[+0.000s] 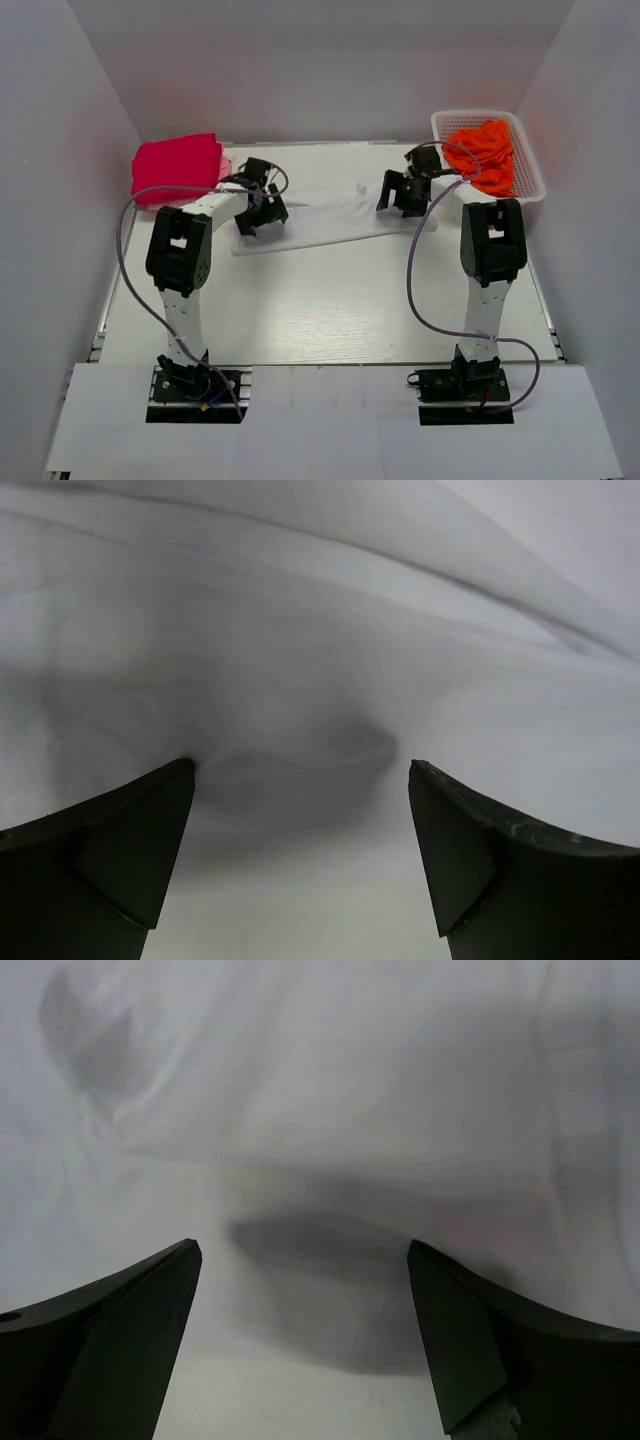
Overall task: Fold and stack the t-shirts
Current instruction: Rotate the tshirt 90 degrees
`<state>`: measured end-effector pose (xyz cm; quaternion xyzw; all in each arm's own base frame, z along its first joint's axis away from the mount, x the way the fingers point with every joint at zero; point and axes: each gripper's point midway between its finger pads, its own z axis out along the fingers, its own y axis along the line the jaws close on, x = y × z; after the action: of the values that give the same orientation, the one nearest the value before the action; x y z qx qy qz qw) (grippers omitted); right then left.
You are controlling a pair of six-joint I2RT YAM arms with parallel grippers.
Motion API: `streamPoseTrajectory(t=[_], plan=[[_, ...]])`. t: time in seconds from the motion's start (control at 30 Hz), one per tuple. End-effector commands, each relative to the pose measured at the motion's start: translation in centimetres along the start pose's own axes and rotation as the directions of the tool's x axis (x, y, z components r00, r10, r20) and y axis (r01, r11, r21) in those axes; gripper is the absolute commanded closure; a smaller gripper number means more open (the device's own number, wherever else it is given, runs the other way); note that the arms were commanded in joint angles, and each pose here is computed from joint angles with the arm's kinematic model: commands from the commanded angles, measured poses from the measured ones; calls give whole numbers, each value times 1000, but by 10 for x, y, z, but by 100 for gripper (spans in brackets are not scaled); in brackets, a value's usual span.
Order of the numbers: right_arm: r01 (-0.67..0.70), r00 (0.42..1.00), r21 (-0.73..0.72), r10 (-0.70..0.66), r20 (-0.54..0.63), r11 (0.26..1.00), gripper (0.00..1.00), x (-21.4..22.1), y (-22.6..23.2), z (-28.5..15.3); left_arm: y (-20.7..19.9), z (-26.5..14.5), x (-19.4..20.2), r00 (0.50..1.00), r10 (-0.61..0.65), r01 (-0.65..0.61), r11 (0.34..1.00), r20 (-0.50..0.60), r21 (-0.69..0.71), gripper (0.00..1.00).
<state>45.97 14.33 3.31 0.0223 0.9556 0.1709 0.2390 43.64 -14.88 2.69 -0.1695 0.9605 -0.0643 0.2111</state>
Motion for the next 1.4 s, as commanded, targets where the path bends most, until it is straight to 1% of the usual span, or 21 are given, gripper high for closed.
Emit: streamPoseTrajectory(t=[0.0, 0.03, 0.13, 0.2, 0.23, 0.3, 0.37, 0.4, 0.5, 0.6, 0.67, 0.7, 0.77, 0.8, 0.9, 0.93, 0.97, 1.0, 1.07, 1.13, 1.37], plan=[[-46, 999, 18, 46, 13, 999, 10, -18, -3, 22, 33, -18, 96, 973, 24, -41, 997, -230, -66, 2], [-23, 999, -40, 25, 49, 999, 10, -38, 15, 21, 21, -35, 117, 964, 66, -69, 998, -258, -3, 2], [13, 998, -191, 0, 70, 982, 10, -55, 47, 50, -28, -82, 213, 850, 213, -32, 934, -483, 356, 6], [49, 995, -267, -24, 96, 963, 10, -65, 64, 66, -38, -105, 245, 798, 281, -47, 911, -532, 411, 6], [109, 985, -303, -62, 161, 947, 10, -92, 85, 66, -53, -121, 256, 771, 339, -54, 878, -540, 475, 6], [150, 986, -412, -106, 127, 899, 10, -83, 114, 76, -94, -155, 281, 717, 491, -91, 770, -495, 631, 5], [264, 960, -476, -181, 214, 839, 10, -99, 151, 58, -128, -197, 303, 643, 656, -102, 584, -394, 806, 4], [326, 937, -503, -204, 283, 800, 10, -111, 168, 40, -136, -205, 305, 633, 692, -125, 534, -347, 836, 2], [418, 892, -456, -261, 369, 785, 10, -125, 179, 4, -150, -218, 291, 629, 739, -227, 470, -240, 853, 0], [450, 863, -383, -282, 419, 807, 10, -135, 176, -28, -165, -236, 268, 661, 741, -332, 429, -117, 840, 0], [414, 880, -342, -275, 388, 843, 10, -127, 168, -30, -162, -237, 249, 702, 708, -380, 464, -78, 800, 0], [436, 863, -330, -285, 418, 837, 10, -132, 174, -53, -159, -250, 236, 726, 686, -399, 463, -35, 792, 0], [406, 887, -289, -299, 352, 867, 10, -107, 169, -54, -141, -241, 223, 764, 645, -438, 536, -15, 722, 0], [390, 898, -282, -293, 329, 877, 10, -99, 169, -63, -133, -250, 209, 798, 601, -467, 561, 53, 683, 0], [299, 941, -233, -245, 233, 925, 10, -59, 153, -67, -91, -235, 194, 882, 471, -415, 736, 37, 535, 0], [258, 959, -221, -222, 177, 940, 10, -36, 146, -60, -76, -239, 185, 928, 371, -338, 804, 33, 488, 0], [245, 959, -194, -209, 191, 950, 10, -34, 143, -69, -46, -232, 180, 960, 280, -257, 898, -13, 358, 0], [222, 971, -179, -201, 127, 958, 10, -5, 134, -64, -19, -223, 164, 984, 174, -180, 962, 47, 204, 0], [173, 984, -177, -161, 80, 969, 10, 17, 138, -71, 23, -215, 160, 999, 33, -35, 998, 44, 54, 0], [184, 983, -170, -185, 7, 968, 10, 54, 142, -65, 38, -210, 156, 998, -30, 29, 999, 52, 15, 0], [171, 967, -87, -184, -178, 981, 10, 116, 126, -32, 51, -193, 164, 993, -115, 115, 992, 0, 58, 0]])
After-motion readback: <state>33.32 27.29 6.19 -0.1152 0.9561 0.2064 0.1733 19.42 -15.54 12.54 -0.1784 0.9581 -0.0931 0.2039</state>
